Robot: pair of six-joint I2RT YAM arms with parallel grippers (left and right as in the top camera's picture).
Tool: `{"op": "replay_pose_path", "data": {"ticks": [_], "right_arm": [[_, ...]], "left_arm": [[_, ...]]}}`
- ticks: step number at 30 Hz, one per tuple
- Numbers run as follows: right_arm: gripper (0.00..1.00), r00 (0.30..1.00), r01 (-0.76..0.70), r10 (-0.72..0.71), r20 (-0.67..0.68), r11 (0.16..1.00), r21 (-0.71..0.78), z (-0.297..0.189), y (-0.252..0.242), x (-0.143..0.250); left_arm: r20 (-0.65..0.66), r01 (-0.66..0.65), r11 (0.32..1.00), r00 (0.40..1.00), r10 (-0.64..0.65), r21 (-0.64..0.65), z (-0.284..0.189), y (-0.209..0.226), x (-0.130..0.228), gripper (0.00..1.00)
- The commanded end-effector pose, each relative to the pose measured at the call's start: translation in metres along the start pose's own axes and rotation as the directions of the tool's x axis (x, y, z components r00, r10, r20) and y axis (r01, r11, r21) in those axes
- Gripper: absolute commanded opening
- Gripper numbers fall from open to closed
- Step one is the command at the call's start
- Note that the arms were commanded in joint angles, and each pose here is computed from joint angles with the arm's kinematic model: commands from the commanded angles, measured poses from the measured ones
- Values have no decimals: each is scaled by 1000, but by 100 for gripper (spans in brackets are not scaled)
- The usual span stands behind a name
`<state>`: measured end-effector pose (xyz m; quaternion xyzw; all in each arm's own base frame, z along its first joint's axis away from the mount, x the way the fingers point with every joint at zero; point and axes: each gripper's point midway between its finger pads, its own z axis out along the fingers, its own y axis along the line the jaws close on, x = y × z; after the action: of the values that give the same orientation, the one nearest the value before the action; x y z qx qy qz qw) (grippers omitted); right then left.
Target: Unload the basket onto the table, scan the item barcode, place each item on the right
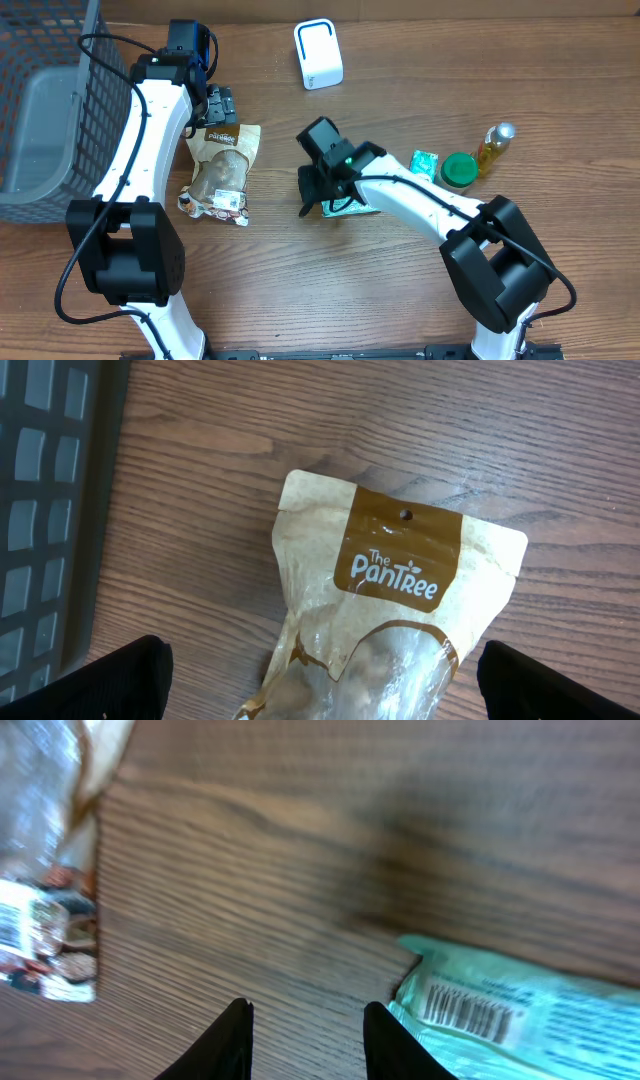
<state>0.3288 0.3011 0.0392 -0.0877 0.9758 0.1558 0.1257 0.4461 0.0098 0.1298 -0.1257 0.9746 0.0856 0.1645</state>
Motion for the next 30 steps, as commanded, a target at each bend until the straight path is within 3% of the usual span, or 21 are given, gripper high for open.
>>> {"op": "replay_pose_path", "data": {"ticks": [1,23,30], "right_arm": [[32,1000,-25,24,5,999,25,5,-8,8],[32,986,-143,156,-62,973,183,1,-53,29],[32,954,-238,276,-118,935,264,-13,-91,34]], "left_arm": [[21,-2,1000,1000,3,-5,-5,-1,-5,100],[21,-3,1000,1000,3,-5,-5,-1,-5,100],[21,-3,1000,1000,3,-5,-5,-1,-5,99]]}}
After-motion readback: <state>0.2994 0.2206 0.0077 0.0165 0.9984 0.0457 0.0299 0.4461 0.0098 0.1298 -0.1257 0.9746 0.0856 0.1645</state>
